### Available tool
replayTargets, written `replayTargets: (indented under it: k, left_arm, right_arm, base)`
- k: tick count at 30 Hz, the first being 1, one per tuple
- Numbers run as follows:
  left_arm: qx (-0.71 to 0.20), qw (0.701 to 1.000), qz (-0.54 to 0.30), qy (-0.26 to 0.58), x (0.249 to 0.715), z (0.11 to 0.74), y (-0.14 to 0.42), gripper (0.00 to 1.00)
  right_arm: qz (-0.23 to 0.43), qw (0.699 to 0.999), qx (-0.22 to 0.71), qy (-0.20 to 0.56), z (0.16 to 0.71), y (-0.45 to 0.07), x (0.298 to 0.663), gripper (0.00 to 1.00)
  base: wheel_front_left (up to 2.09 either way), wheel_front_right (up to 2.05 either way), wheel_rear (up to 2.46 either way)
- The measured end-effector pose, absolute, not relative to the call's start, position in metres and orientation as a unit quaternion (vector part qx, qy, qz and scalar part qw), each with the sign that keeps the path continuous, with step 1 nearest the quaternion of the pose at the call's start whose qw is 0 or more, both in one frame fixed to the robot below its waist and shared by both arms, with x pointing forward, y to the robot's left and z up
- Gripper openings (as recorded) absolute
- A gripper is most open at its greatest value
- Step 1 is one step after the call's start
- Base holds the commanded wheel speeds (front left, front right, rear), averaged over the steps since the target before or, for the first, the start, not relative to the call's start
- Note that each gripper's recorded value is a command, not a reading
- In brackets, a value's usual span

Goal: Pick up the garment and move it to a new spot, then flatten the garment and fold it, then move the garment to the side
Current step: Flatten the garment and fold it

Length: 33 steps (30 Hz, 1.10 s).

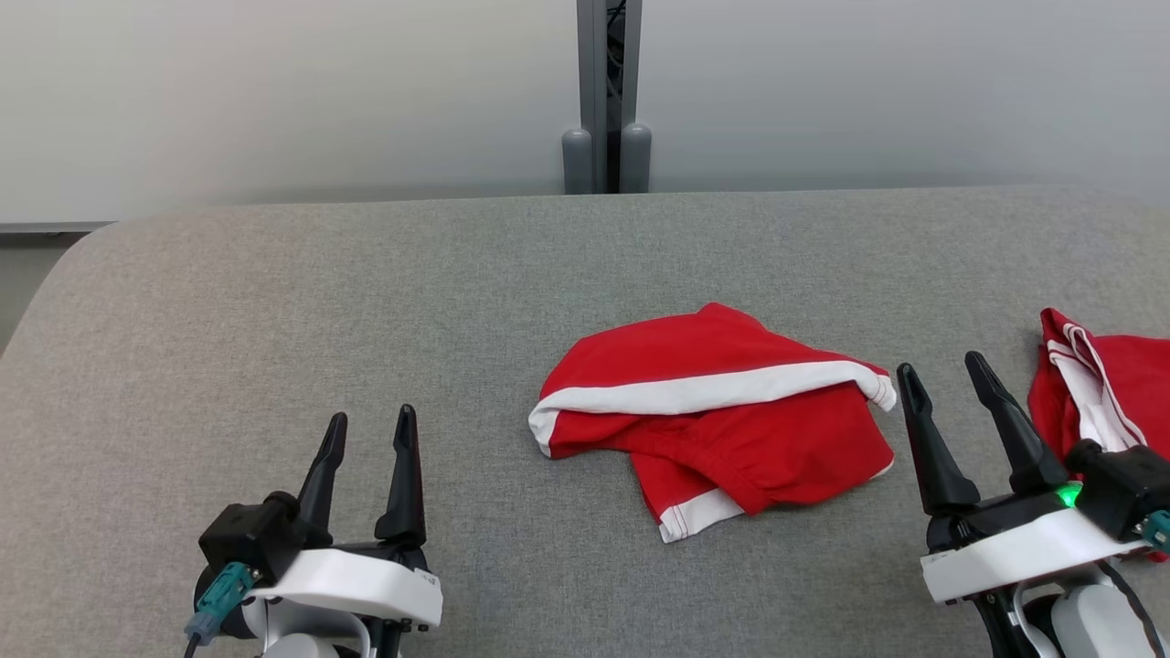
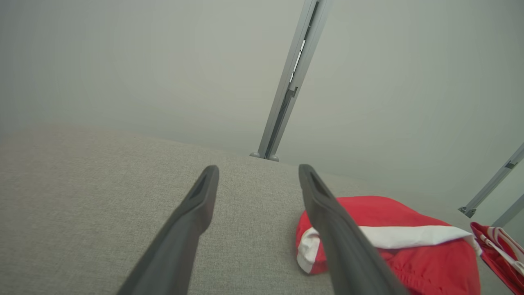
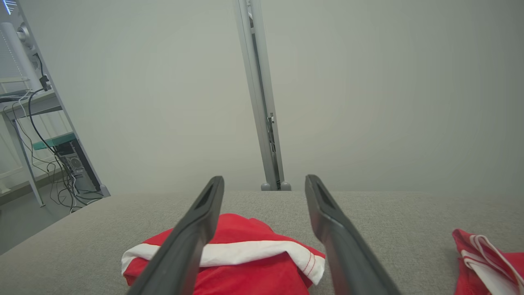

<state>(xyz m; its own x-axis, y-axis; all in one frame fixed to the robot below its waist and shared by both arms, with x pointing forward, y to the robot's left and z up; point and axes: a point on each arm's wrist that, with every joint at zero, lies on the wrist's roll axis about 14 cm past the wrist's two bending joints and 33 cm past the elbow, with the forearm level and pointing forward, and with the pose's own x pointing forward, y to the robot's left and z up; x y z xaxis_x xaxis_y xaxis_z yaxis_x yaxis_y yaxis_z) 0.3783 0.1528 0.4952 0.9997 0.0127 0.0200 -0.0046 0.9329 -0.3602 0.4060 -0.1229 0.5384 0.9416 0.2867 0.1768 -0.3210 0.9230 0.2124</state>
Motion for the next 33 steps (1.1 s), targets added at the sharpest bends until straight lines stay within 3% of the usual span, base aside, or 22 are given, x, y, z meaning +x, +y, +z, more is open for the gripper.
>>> replayTargets:
  k: [26,27,28,33]
  left_arm:
    - [-0.079,0.959,-0.176,0.207,0.431,0.384,0.046,1.0]
    - [-0.077,0.958,-0.176,0.215,0.431,0.38,0.046,0.62]
    - [-0.076,0.958,-0.172,0.218,0.432,0.378,0.046,0.0]
    - [-0.08,0.965,-0.151,0.199,0.444,0.384,0.053,0.0]
  right_arm:
    - [0.069,0.99,0.115,-0.037,0.507,-0.178,0.413,1.0]
    - [0.067,0.99,0.115,-0.036,0.506,-0.18,0.412,1.0]
    - [0.064,0.991,0.116,-0.036,0.505,-0.181,0.412,1.0]
    - [0.06,0.991,0.117,-0.035,0.505,-0.183,0.411,1.0]
  base:
    - [0.0,0.0,0.0]
    - [0.0,0.0,0.0]
    - [0.0,0.0,0.0]
    - [0.0,0.0,0.0]
